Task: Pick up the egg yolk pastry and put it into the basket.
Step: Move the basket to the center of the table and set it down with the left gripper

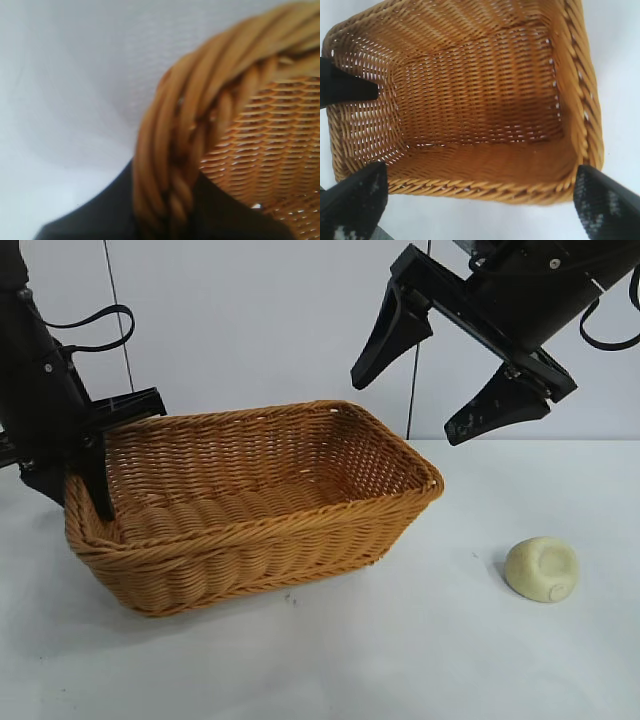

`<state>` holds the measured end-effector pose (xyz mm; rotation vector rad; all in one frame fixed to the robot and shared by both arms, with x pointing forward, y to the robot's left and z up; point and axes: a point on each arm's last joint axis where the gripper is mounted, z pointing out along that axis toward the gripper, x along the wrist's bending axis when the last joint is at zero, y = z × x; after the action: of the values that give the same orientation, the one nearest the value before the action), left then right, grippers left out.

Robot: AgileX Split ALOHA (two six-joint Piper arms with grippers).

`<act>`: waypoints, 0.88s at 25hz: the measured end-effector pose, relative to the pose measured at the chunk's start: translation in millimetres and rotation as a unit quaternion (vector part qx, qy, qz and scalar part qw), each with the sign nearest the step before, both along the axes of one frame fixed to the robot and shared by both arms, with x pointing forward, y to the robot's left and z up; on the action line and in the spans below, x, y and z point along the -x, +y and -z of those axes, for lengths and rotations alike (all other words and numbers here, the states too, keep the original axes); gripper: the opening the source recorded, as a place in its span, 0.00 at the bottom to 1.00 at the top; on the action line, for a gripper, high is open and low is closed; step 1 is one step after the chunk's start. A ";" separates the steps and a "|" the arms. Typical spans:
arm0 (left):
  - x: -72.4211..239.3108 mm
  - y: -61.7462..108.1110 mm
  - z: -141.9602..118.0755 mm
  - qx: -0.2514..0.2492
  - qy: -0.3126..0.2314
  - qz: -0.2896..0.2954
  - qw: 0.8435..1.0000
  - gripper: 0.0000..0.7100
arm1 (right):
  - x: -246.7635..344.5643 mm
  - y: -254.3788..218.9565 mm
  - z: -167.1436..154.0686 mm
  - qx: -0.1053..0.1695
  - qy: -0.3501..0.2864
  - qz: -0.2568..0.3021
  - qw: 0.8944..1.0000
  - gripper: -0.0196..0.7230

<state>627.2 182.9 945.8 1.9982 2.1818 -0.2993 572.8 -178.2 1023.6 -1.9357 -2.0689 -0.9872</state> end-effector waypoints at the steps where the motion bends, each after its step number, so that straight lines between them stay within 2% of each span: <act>1: -3.4 -0.9 -0.9 0.001 -0.005 0.008 1.000 0.20 | 0.0 0.0 0.0 0.000 0.000 0.000 1.000 0.97; 5: -15.5 -4.0 2.8 0.003 -0.015 0.022 1.000 0.20 | 0.0 0.0 0.0 0.000 0.000 0.000 1.000 0.97; 12: -22.9 -5.4 30.6 -0.004 0.007 0.035 0.999 0.20 | 0.1 0.0 0.0 0.000 0.000 0.000 1.000 0.97; 19: -25.8 -4.8 32.8 -0.008 -0.007 0.039 0.999 0.20 | 0.2 0.0 0.1 0.000 0.001 -0.001 1.000 0.97; 20: -26.0 -4.9 32.8 -0.008 -0.008 0.040 0.999 0.23 | 0.2 0.0 0.1 0.000 0.001 -0.001 1.000 0.97; 22: -26.0 -5.0 32.7 -0.007 -0.008 0.039 0.999 0.37 | 0.2 0.0 0.1 0.000 0.001 -0.001 1.000 0.97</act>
<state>653.3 177.9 913.1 2.0897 2.1057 -0.2771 572.6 -178.2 1023.5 -1.9345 -2.0696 -0.9851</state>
